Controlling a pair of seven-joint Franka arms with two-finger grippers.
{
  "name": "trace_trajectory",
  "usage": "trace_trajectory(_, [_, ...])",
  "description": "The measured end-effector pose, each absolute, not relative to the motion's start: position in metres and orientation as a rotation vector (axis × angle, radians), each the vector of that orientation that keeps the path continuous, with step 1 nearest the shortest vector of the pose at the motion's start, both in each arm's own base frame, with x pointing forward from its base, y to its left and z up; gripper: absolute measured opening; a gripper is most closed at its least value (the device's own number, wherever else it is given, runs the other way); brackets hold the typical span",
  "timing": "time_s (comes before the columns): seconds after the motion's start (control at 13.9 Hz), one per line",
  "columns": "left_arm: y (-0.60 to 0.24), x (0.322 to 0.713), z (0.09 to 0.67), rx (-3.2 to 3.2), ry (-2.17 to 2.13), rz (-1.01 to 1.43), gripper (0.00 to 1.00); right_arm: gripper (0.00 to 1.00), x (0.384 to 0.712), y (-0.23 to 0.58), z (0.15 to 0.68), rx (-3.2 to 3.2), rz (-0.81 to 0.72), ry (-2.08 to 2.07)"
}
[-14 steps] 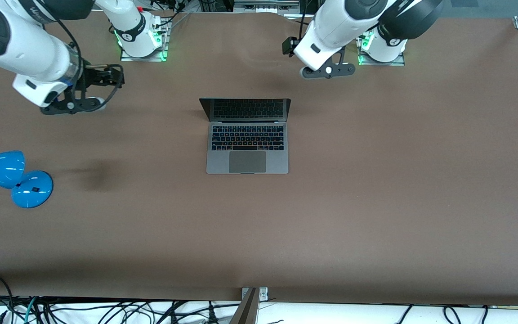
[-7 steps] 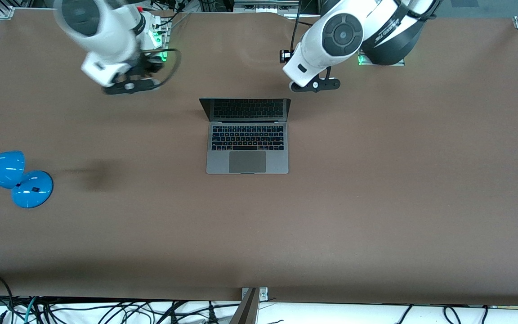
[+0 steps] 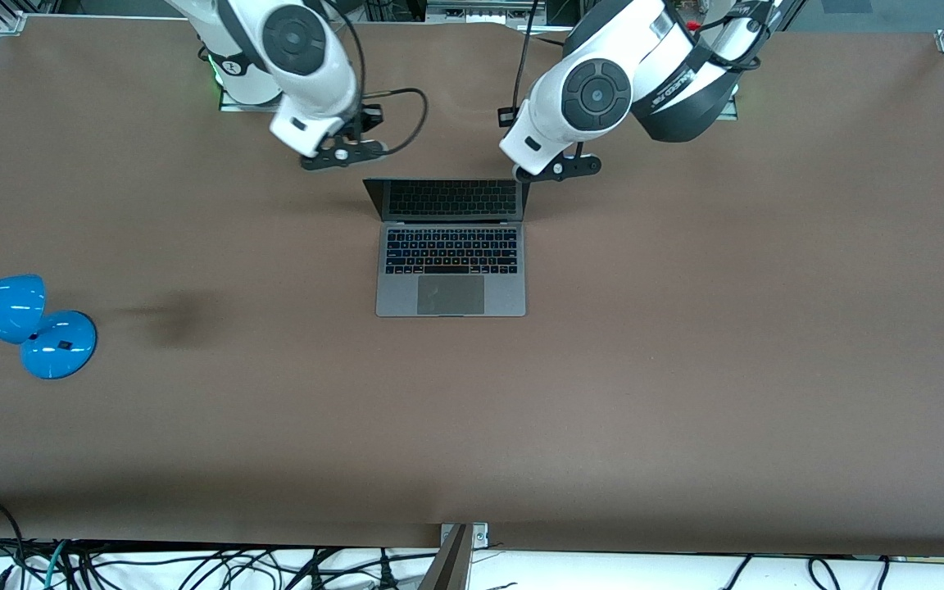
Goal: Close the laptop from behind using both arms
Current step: 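Move both grippers over the laptop screen's back edge, then lower both grippers onto the screen back and push it down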
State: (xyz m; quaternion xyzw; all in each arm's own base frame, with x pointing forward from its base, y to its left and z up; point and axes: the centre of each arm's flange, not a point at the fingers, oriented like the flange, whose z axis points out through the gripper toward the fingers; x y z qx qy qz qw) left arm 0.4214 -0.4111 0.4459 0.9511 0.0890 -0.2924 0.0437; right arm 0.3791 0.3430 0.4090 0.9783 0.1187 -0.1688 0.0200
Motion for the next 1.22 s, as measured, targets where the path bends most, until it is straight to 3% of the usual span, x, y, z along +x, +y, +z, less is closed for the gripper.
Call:
trace_trajectory(0.5, [-0.427,0.420,0.393,2.896,0.344,-0.918,0.01,0.01,0.391,0.369,0.372,3.110,-0.493,0.424])
trace_trajectory(1.22, [-0.421,0.452,0.342,2.923,0.401,-0.799,0.01,0.01,0.441,0.368,0.354,3.098,-0.435,0.460])
